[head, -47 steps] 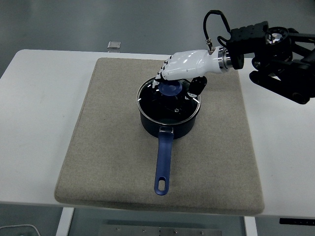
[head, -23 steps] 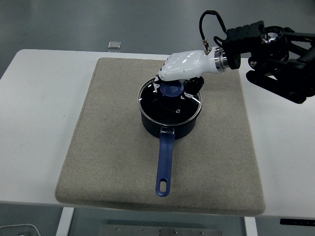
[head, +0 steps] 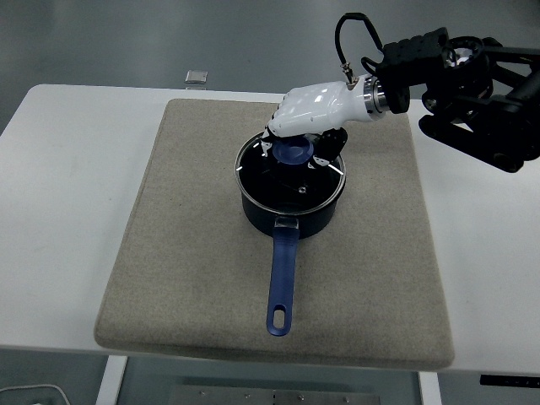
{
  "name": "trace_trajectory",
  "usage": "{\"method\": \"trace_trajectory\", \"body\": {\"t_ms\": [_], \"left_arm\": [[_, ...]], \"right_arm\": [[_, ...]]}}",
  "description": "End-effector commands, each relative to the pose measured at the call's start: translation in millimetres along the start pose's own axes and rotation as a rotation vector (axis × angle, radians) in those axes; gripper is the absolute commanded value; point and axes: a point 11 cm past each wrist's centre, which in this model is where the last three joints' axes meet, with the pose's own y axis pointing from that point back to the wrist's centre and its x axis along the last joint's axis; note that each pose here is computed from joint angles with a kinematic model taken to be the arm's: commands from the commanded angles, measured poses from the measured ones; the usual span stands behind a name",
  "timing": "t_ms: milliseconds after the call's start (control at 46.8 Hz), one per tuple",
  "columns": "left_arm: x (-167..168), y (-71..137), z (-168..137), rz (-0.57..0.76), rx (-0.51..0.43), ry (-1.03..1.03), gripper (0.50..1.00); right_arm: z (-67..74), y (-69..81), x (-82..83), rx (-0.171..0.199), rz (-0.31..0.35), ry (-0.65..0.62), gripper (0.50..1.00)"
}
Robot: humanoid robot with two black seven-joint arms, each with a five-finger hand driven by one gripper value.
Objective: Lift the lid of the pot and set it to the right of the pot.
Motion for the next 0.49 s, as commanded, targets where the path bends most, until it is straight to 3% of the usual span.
{"method": "trace_trajectory", "body": {"t_ms": [0,299,470], "left_arm": [[0.0,0.0,0.0,0.000,0.000,0.000,1.000],[0.0,0.0,0.0,0.000,0.000,0.000,1.000],[0.0,0.0,0.0,0.000,0.000,0.000,1.000]], "right_arm": [[0.2,0.4,1.5,-0.001,0.001,0.003,0.500],[0.5,1.0,3.4,-0.003,0.000,0.009,0.500],[1.3,3.8,14.4,-0.009,0.007,0.030,0.500]]}}
